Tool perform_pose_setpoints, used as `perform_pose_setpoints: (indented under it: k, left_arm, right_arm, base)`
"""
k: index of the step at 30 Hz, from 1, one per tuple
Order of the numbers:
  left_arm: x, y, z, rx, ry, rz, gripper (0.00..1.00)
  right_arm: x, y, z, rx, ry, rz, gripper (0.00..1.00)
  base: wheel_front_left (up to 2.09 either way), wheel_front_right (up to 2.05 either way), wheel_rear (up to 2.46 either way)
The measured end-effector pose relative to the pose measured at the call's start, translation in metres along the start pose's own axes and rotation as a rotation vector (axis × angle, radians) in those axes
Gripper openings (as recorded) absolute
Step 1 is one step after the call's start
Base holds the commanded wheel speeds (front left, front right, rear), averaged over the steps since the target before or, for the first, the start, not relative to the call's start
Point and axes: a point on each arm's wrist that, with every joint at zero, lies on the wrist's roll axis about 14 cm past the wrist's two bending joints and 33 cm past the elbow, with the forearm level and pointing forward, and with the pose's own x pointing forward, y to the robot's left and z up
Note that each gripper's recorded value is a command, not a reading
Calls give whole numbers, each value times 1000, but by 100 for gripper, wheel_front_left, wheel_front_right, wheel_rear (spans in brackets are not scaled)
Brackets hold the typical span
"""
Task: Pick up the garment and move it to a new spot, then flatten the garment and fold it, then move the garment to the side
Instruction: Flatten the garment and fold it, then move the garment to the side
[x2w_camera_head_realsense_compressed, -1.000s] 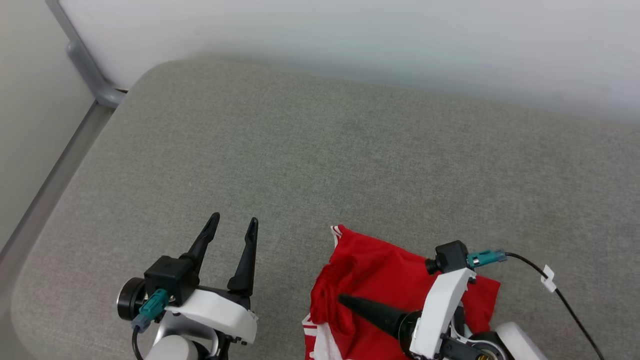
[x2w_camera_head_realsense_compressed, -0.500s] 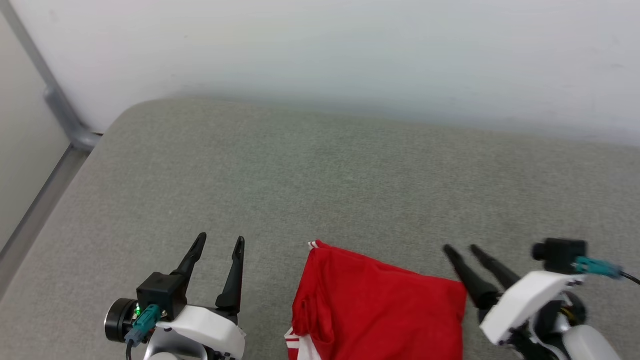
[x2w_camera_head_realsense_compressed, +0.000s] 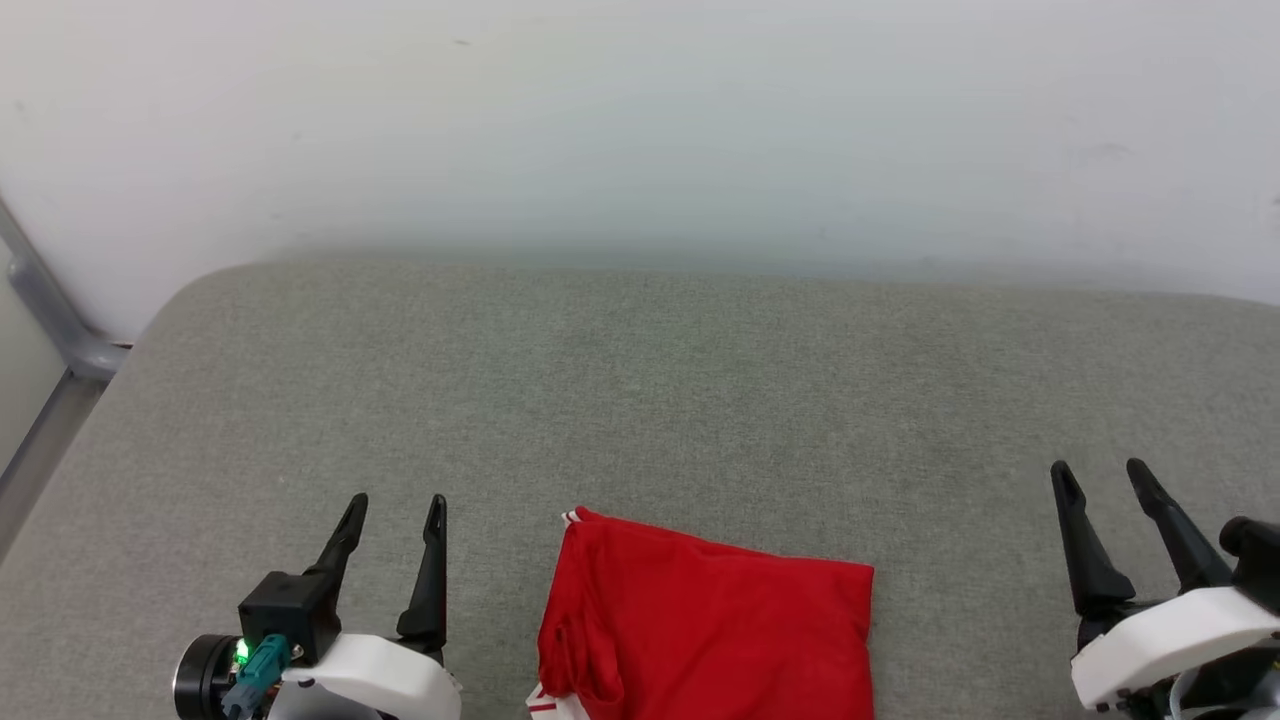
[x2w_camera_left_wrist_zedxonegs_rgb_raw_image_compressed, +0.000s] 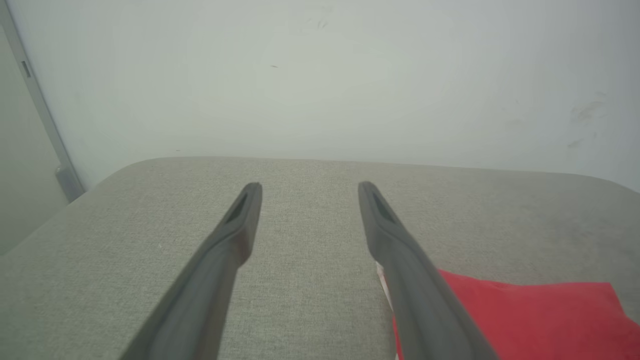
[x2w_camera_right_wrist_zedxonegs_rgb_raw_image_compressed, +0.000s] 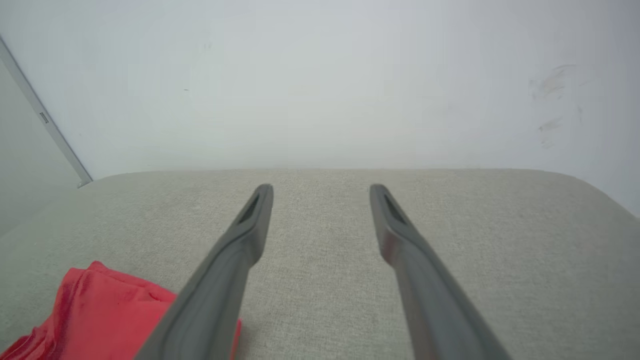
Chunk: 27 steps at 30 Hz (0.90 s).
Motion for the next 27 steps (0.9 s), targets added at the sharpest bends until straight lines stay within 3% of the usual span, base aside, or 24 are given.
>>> perform_pose_setpoints:
  k: [13, 27]
  left_arm:
    - [-12, -4, -2, 24, 5, -11, 100]
    - [-15, -5, -9, 20, 25, -18, 100]
  right_arm:
    - [-47, 5, 0, -50, -16, -40, 100]
    - [-50, 6, 2, -59, 8, -48, 100]
  base:
    - [0, 0, 0]
    - [0, 0, 0]
